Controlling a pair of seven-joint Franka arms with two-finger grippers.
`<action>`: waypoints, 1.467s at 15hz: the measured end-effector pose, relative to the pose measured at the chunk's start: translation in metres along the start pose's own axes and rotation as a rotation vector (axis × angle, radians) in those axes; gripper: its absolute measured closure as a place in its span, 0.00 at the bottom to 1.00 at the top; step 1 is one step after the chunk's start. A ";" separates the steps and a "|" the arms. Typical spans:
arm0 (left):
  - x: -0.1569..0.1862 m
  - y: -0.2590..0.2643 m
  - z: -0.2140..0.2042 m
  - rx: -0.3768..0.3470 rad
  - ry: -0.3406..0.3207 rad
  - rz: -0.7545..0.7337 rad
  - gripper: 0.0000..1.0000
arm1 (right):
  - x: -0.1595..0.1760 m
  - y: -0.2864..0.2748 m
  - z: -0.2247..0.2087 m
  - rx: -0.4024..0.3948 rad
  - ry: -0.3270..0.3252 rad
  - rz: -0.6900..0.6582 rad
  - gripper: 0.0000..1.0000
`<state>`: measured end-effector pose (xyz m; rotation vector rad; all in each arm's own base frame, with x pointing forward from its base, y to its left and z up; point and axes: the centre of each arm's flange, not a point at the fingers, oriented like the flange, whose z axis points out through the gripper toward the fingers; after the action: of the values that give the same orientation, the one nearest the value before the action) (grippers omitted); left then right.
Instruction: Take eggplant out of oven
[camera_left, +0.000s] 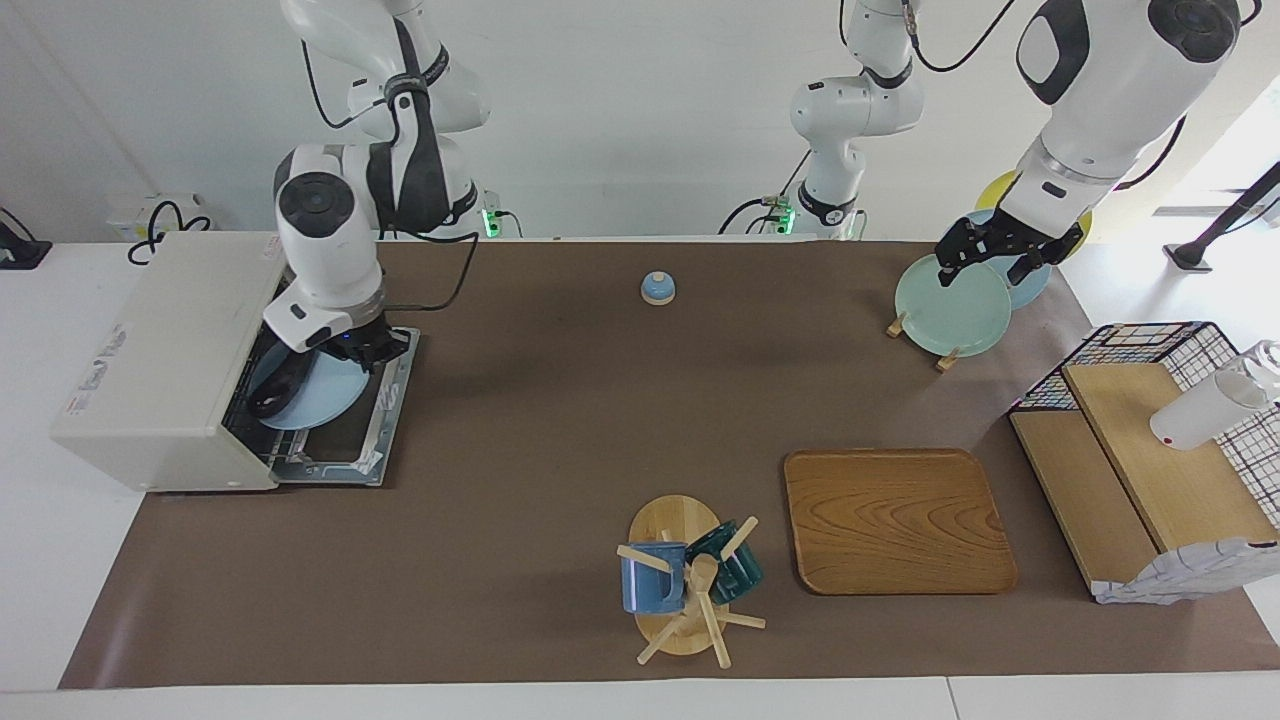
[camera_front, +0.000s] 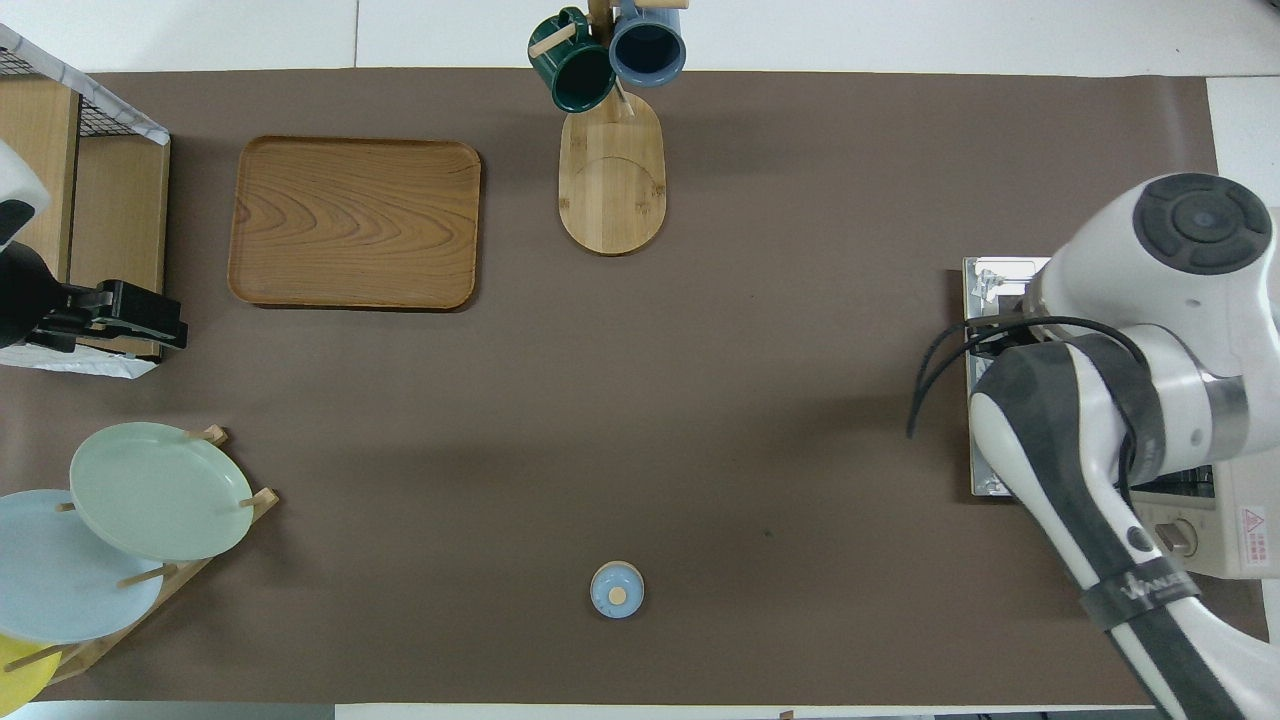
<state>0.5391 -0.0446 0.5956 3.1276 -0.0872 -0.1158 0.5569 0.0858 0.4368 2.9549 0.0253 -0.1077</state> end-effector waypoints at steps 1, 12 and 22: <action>0.000 0.000 0.000 0.000 0.001 0.000 0.00 | 0.001 -0.035 -0.014 0.026 0.019 0.010 0.98; 0.001 -0.009 -0.001 -0.002 0.011 -0.018 0.00 | -0.012 -0.374 -0.001 0.086 0.091 0.199 0.98; 0.003 -0.010 0.001 -0.002 0.022 -0.019 0.00 | 0.017 -0.373 -0.001 0.310 0.115 0.301 0.51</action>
<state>0.5425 -0.0350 0.5943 3.1277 -0.0572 -0.0814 0.5652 0.4528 0.3684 3.2239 -0.4588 0.1096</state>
